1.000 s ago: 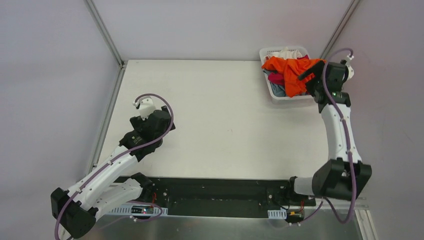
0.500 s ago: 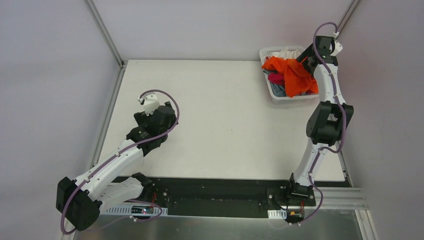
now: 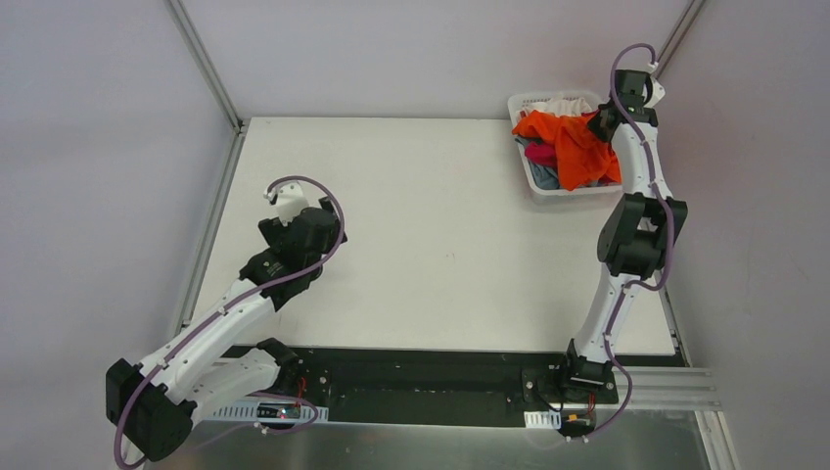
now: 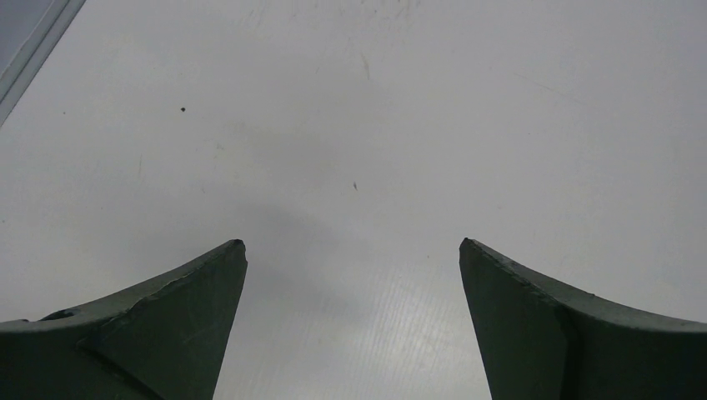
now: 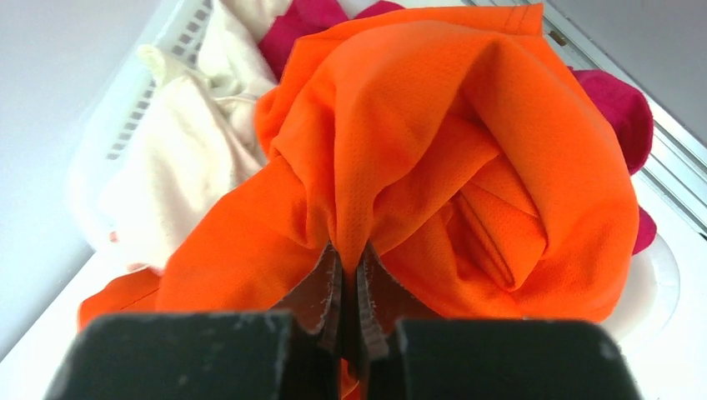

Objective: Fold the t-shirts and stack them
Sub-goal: Grab crumpled tshirt from bin with the right arm, then move the tshirt to the center of the board

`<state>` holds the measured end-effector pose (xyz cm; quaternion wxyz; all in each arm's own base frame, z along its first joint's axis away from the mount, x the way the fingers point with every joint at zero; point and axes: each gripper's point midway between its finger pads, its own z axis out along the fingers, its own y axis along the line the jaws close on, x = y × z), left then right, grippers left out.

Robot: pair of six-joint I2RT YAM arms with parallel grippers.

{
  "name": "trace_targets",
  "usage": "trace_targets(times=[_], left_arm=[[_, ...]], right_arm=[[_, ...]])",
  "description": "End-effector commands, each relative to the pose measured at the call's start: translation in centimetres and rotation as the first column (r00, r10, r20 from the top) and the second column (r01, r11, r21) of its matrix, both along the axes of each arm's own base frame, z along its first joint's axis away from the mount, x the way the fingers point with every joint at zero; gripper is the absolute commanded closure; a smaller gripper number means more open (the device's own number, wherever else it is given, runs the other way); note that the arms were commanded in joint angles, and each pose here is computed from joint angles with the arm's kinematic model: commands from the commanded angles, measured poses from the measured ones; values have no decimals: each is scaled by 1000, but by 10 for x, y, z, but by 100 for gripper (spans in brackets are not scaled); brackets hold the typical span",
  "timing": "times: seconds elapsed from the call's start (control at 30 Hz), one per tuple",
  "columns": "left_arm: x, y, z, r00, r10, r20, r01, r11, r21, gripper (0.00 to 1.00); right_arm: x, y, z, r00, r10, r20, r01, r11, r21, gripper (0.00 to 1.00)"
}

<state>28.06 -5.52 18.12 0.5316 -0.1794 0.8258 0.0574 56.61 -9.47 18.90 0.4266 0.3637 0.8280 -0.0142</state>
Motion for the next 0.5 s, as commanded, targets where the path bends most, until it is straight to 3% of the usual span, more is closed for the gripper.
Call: trace_targets(times=[0.0, 0.33, 0.47], left_arm=[[-5, 0, 13, 998, -29, 52, 31, 999, -42, 1], [-22, -6, 15, 990, -101, 102, 114, 985, -132, 1], [-28, -8, 17, 985, -118, 126, 138, 976, -169, 1]], right_arm=[[-17, 26, 141, 952, 91, 291, -90, 996, -17, 100], [-102, 133, 275, 773, 339, 536, -372, 927, -51, 100], [-142, 199, 321, 620, 482, 619, -572, 818, -64, 100]])
